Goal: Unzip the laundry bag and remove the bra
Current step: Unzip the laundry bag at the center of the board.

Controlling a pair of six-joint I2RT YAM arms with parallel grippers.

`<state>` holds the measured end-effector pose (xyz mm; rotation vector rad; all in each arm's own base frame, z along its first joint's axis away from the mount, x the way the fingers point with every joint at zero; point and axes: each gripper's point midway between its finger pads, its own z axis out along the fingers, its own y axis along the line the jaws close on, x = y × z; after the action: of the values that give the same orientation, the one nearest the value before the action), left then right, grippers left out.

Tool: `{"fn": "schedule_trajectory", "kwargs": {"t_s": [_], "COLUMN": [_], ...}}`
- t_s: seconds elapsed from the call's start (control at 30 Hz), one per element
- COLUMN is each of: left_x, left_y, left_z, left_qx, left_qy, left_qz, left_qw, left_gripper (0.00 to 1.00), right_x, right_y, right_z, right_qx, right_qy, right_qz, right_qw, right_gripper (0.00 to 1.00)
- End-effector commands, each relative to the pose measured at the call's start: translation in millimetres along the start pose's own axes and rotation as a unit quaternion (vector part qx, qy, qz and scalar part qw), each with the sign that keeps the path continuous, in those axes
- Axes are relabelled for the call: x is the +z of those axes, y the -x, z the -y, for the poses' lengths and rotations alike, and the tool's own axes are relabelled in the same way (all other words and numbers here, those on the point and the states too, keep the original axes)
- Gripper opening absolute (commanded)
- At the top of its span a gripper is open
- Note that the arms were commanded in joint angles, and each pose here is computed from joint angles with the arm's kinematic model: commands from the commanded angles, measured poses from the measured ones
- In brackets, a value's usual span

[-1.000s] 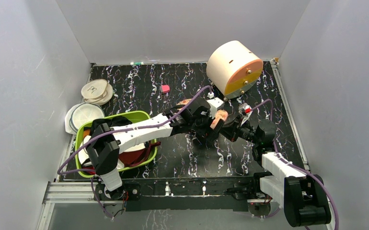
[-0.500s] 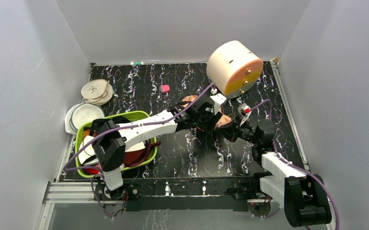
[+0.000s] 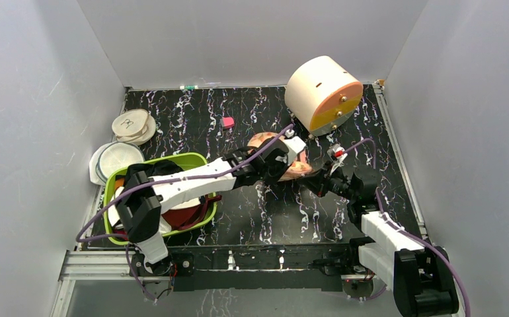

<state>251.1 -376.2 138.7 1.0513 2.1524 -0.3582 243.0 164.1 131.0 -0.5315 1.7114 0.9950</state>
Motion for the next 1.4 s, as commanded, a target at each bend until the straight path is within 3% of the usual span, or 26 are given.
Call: {"fn": "schedule_trajectory", "kwargs": {"t_s": [0.0,0.2,0.43,0.63,0.77,0.83,0.97,1.07,1.37], "left_x": [-40.9,-48.7,-39.9,-47.5,-61.2,-65.0,-60.1,-45.2,-23.5], "left_y": [8.8,-18.9,-57.3,-47.4,-12.5,2.9,24.5,29.4,9.4], "left_z": [-25.9,-41.3,-54.1,-40.0,-21.7,-9.8,-2.5,-2.4,22.0], "left_qx": [0.004,-0.014,-0.057,-0.042,-0.036,-0.038,-0.046,-0.046,-0.049], "left_qy": [0.048,0.078,0.096,0.048,-0.01,-0.044,-0.062,-0.056,-0.114], "left_qz": [0.047,0.045,0.006,0.007,0.046,0.059,0.073,0.059,0.006], "left_qw": [0.998,0.996,0.994,0.998,0.998,0.997,0.994,0.996,0.992], "left_gripper": [0.0,0.0,0.03,0.55,0.77,0.83,0.88,0.84,0.86], "right_x": [-2.0,-1.2,8.8,16.1,21.1,23.9,28.2,30.6,31.2], "right_y": [16.7,9.7,20.9,22.7,15.1,15.3,13.4,11.8,15.5], "right_z": [22.8,40.5,29.7,-5.3,-25.1,-30.8,-40.4,-43.3,-48.0], "right_qx": [-0.027,-0.002,0.013,0.008,0.008,0.002,-0.004,-0.005,-0.01], "right_qy": [-0.07,-0.101,-0.047,0.065,0.108,0.114,0.125,0.127,0.128], "right_qz": [0.017,-0.004,0.002,-0.011,-0.028,-0.028,-0.031,-0.032,-0.023], "right_qw": [0.997,0.995,0.999,0.998,0.994,0.993,0.992,0.991,0.991], "right_gripper": [0.0,0.0,0.0,0.0,0.0,0.0,0.0,0.0,0.0]}}
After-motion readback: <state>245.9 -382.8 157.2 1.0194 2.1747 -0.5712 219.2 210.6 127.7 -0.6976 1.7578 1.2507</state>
